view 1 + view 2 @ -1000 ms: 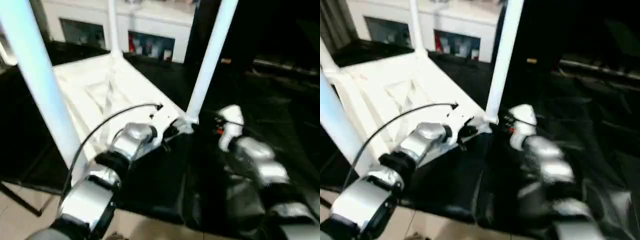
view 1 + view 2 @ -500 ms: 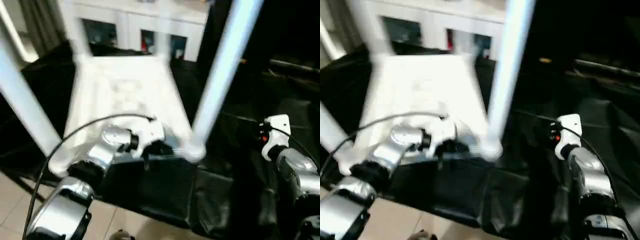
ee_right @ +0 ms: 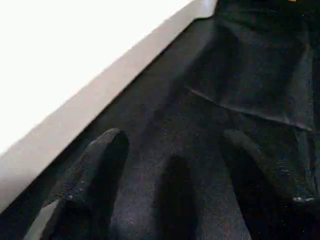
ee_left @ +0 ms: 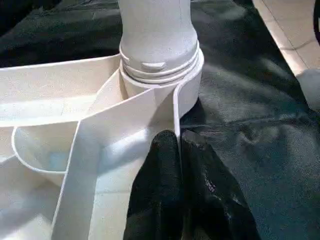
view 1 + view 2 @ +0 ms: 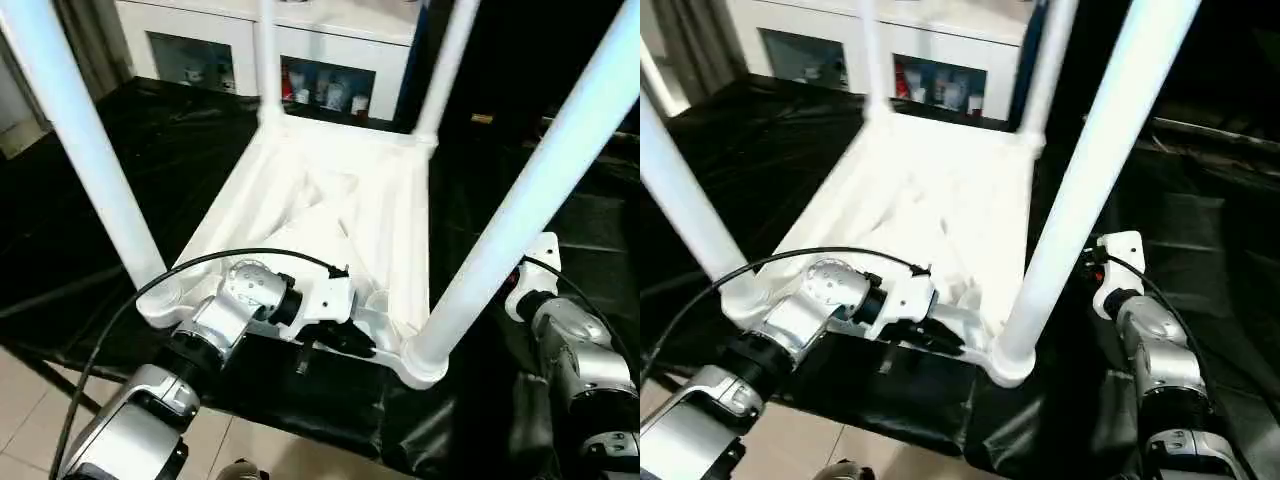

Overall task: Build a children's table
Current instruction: Rotate leg to tighten

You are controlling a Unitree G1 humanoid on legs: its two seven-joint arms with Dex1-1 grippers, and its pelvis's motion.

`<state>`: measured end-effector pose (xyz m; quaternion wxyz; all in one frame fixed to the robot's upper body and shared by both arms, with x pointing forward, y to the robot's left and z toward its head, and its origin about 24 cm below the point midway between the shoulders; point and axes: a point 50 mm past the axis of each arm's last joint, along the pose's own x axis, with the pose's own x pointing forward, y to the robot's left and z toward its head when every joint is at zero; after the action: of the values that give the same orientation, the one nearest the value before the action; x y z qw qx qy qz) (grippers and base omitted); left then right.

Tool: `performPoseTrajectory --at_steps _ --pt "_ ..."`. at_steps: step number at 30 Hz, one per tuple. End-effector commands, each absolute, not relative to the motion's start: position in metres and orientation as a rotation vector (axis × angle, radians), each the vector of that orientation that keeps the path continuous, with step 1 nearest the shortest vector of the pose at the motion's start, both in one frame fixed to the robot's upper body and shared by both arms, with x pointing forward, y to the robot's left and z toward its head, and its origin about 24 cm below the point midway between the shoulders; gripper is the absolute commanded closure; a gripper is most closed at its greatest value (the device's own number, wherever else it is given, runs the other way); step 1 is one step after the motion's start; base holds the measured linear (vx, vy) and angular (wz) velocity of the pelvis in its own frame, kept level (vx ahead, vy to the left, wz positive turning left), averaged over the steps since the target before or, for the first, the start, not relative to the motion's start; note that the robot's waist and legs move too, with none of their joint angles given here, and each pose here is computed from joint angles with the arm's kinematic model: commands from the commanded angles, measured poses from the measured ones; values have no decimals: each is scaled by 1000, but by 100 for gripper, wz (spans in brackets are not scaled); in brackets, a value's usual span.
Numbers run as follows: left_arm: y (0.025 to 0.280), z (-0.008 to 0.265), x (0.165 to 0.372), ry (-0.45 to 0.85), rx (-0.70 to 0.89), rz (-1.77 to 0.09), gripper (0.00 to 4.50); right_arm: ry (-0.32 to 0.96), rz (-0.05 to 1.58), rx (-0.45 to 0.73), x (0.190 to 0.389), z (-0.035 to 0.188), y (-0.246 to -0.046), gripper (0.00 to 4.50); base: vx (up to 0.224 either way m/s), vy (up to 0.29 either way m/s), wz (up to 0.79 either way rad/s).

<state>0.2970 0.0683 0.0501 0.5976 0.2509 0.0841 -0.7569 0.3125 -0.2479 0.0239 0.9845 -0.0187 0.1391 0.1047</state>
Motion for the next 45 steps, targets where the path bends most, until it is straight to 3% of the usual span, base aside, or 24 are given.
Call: performPoseTrajectory --at_steps 1,2,9,12,13,15,16,17,18,23,27,30,31,32,36,37,41,44,45 --pt "66 62 303 106 621 -1728 450 272 213 -54 314 25 -245 127 0 0 0" --pt "68 63 305 114 604 -1720 405 271 214 -46 313 25 -244 122 0 0 0" --pt "78 79 304 51 449 -1672 356 240 173 -3 311 21 -230 122 0 0 0" --pt "87 97 301 -40 315 -1570 337 205 125 10 311 25 -226 122 0 0 0" --pt "92 103 302 -60 277 -1499 318 198 108 8 311 27 -226 122 0 0 0" --pt "107 112 317 -108 213 -1169 308 197 48 -49 308 31 -230 122 0 0 0" --pt "107 112 317 -108 213 -1169 308 197 48 -49 308 31 -230 122 0 0 0" --pt "115 111 323 -105 212 -1009 308 200 31 -65 307 33 -231 122 0 0 0" --pt "134 103 328 -79 166 -704 308 215 -29 -84 304 34 -234 122 0 0 0" --pt "148 92 311 -52 88 -468 308 203 -4 -79 296 41 -222 122 0 0 0" --pt "148 102 285 -152 53 -478 308 144 118 -58 283 46 -203 122 0 0 0" --pt "143 105 267 -187 67 -559 308 134 118 -47 279 45 -202 122 0 0 0" --pt "142 105 265 -180 62 -564 308 138 114 -47 279 45 -202 122 0 0 0" --pt "142 102 262 -131 15 -565 279 139 107 -33 280 46 -203 122 0 0 0" --pt "147 97 256 -82 18 -474 267 122 135 12 280 52 -198 90 0 0 0" --pt "150 97 257 -83 3 -428 237 120 150 1 281 54 -196 79 0 0 0" --pt "155 93 253 -64 -7 -371 225 111 180 13 280 58 -191 53 0 0 0" --pt "156 91 251 -57 0 -363 187 118 181 8 279 57 -191 25 0 0 0" --pt "160 88 252 -31 37 -284 185 150 172 -35 276 53 -191 15 0 0 0"
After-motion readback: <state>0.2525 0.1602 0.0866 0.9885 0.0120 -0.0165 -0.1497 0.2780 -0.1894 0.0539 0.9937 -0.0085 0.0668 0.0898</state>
